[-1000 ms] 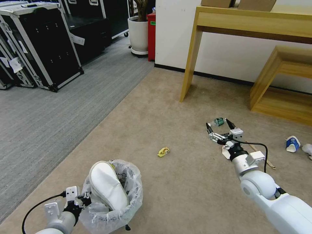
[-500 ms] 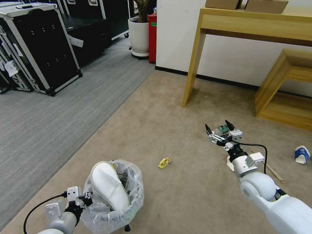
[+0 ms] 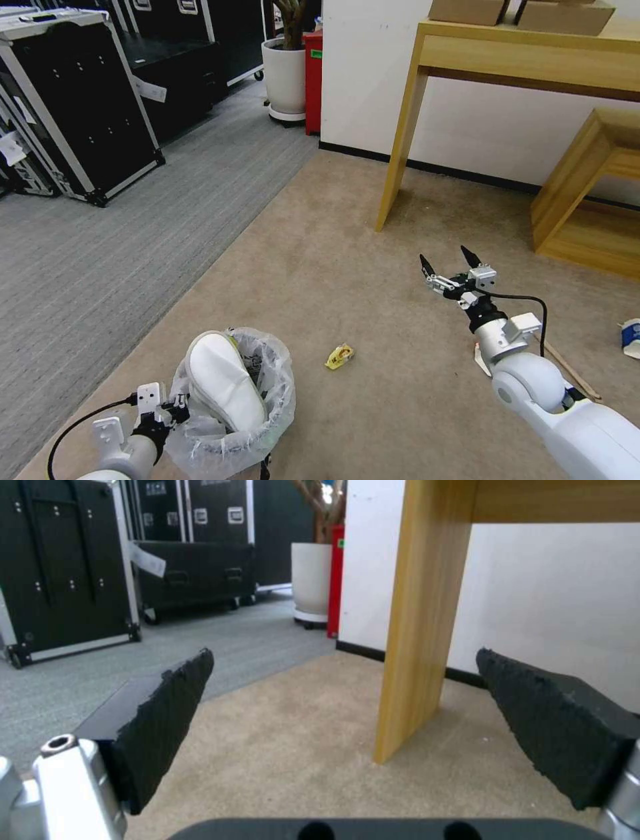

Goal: Pick up the trash bin and place the garbage on the floor into it.

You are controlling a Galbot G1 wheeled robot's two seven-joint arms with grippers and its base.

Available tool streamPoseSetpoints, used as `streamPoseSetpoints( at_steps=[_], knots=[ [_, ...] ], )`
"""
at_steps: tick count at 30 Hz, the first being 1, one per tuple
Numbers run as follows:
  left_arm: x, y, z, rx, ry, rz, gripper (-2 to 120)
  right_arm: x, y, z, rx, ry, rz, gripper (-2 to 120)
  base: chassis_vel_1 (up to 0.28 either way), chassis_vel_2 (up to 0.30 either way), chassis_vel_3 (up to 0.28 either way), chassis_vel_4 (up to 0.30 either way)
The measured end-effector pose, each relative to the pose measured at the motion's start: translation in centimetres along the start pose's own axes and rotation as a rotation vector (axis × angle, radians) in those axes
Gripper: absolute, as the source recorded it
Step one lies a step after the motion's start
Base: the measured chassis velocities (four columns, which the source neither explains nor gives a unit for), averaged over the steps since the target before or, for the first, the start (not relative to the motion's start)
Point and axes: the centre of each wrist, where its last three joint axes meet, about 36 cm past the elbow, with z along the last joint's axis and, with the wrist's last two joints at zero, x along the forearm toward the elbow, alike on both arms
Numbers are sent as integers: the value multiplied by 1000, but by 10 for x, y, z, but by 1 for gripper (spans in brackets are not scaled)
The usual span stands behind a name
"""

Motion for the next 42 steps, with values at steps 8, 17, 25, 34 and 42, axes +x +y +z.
streamPoseSetpoints(
  at_steps=[8, 17, 25, 34, 42],
  knots=[
    [-2, -1, 2, 5, 1, -1, 1, -1, -1, 0, 2, -6, -6, 100, -55, 57, 58, -56],
    [-2, -1, 4, 5, 5, -3, 1, -5, 19, -6, -92, 65, 20, 100, -9, 7, 7, -11],
    [-4, 1, 4, 9, 6, -8, 1, -7, 74, -11, -293, 387, 138, 100, 0, 0, 0, 0],
    [-12, 3, 6, 18, 10, -13, 1, -9, 120, 12, -357, 761, 254, 100, 0, 0, 0, 0],
    [-20, 3, 8, 26, 14, -10, 1, -20, 152, 30, -460, 932, 308, 100, 0, 0, 0, 0]
  ],
)
